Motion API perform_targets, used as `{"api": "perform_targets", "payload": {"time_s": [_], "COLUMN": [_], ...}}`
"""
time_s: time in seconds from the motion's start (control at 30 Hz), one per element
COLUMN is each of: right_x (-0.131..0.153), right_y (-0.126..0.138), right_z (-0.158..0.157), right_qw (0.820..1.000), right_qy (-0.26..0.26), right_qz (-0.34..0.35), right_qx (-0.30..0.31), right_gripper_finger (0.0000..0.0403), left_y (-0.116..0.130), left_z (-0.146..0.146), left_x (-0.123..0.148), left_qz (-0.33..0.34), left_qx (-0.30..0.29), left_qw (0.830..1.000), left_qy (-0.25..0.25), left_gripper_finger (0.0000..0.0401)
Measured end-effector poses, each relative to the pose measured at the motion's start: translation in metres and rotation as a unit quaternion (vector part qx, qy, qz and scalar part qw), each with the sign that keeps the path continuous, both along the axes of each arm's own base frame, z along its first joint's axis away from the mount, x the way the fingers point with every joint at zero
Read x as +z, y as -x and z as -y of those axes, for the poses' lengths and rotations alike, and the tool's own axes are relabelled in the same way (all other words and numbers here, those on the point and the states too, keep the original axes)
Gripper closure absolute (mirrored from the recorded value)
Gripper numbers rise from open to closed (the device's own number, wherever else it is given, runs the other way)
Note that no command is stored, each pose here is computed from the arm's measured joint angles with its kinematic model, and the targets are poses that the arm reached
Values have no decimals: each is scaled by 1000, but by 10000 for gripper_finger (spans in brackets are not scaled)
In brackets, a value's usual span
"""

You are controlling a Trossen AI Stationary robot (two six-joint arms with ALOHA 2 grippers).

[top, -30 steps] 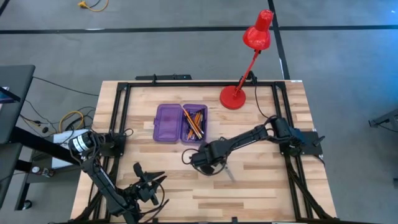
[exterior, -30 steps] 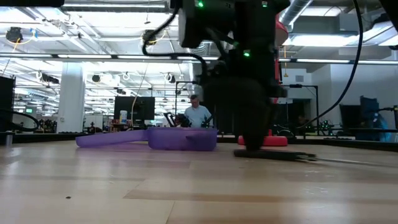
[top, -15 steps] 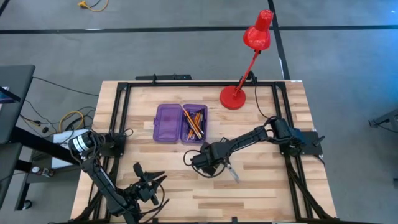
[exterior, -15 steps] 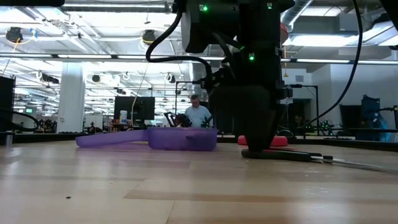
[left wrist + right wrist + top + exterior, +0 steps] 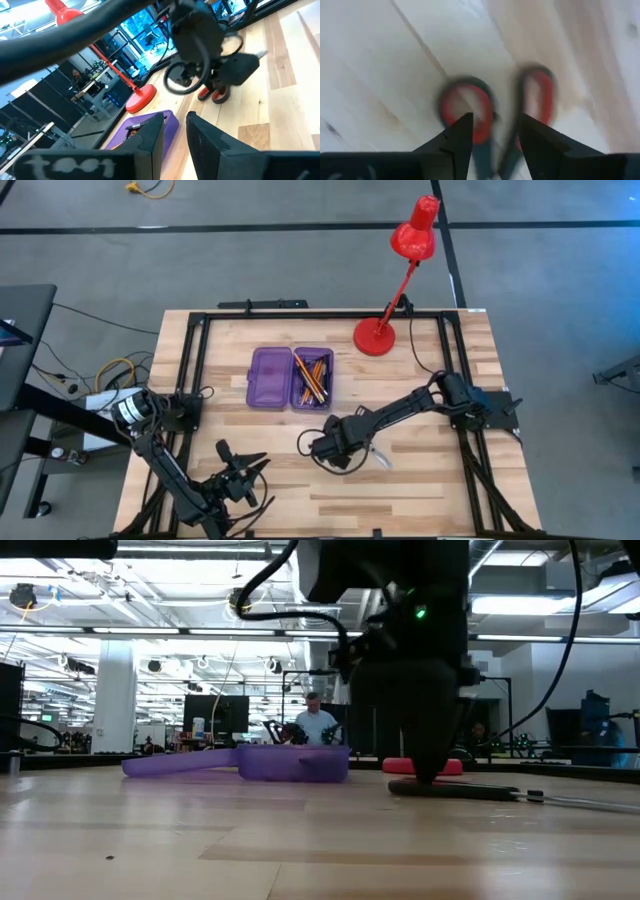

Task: Pick & place school supplies into a supply box
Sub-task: Put the black scissors into the violet supply box

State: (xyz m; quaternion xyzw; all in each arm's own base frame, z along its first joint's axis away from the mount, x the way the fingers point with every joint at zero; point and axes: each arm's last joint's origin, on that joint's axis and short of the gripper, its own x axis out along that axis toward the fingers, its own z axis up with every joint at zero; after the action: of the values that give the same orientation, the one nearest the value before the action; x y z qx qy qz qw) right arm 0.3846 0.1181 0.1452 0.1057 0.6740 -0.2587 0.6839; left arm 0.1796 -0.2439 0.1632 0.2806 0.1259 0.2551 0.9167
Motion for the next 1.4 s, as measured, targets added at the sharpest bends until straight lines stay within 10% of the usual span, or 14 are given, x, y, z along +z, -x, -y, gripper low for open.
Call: {"api": "perform_targets", "payload": {"time_s": [1.07,1.4], "right_x": [-13,-17], "right_y": [9,11], "right_z": [17,20], "right_qw": [999,998], "right_qy": [-35,-23], "right_qz": [-29,-38], "right_qx": [27,34], "right_gripper_finger": [205,309], "left_y": [-1,-2], "left_z": [-1,-2], "left_x": [-1,-1], "left_qz": [-10,-10], "left_qx": [8,9], "left_qw": [1000,1000], "left_qy": [6,6], "left_gripper_finger": [328,328]}}
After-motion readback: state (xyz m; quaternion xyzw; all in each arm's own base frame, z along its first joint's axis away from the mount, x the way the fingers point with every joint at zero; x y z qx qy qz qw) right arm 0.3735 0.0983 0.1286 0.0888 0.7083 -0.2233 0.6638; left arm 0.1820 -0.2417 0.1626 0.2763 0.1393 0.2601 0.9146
